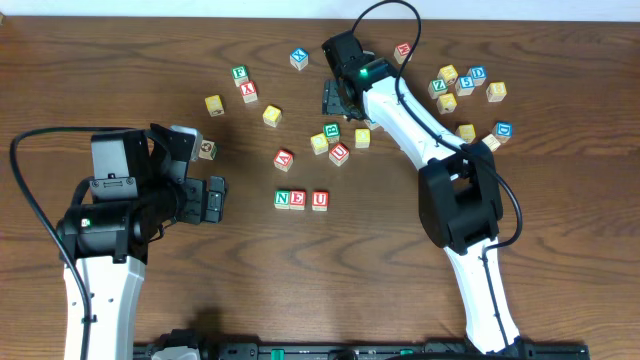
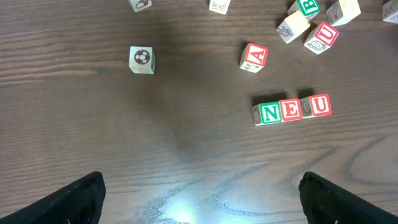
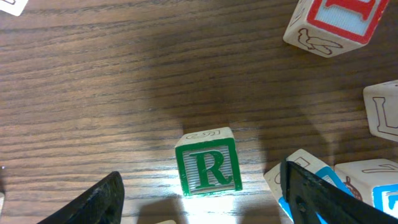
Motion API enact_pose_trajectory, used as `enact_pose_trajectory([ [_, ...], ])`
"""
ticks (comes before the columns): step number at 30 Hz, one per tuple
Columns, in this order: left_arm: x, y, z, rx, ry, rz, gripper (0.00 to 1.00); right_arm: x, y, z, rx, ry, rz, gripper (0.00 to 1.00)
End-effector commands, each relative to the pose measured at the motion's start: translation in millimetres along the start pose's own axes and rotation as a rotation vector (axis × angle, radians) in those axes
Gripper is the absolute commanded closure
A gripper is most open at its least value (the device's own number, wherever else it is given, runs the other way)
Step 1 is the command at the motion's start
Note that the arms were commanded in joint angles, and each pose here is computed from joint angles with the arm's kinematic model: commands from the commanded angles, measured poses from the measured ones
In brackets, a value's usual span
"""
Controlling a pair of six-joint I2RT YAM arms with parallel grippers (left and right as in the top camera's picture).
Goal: Spell out NEURIPS
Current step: 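Lower the right gripper and grasp the green R block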
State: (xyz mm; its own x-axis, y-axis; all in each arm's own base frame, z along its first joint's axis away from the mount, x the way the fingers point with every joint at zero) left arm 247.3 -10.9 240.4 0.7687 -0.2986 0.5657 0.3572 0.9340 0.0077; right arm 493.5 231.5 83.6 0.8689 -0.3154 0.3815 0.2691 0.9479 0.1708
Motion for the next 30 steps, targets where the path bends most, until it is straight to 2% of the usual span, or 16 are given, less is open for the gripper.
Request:
enact_pose_trajectory([
  [1, 6.0, 0.3, 6.8, 0.001, -0.028, -0.016, 0.02, 1.9, 2.4, -1.4, -0.014, -0.024, -0.003, 0.26],
  [14, 6.1, 0.3, 6.8, 0.001, -0.028, -0.016, 0.02, 2.8, 2.7, -1.4, -0.013, -0.03, 0.008, 0.35],
  [30, 6.1, 0.3, 6.8, 0.001, -0.028, -0.016, 0.02, 1.5, -1.3, -6.6, -0.04, -0.034, 0.022, 0.37],
])
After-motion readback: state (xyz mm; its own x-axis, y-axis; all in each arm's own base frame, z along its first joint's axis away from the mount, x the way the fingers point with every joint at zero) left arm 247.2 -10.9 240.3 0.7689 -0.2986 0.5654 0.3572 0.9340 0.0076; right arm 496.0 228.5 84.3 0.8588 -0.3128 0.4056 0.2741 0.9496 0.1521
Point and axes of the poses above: each gripper's point midway between its finger pads, its own z axis back along the fingers, its own y axis along the line the jaws close on, x = y × z, the point moved 5 cm from there along z, back along the fingers, and after that the axes turned 10 degrees about -z, right-handed, at the moved point
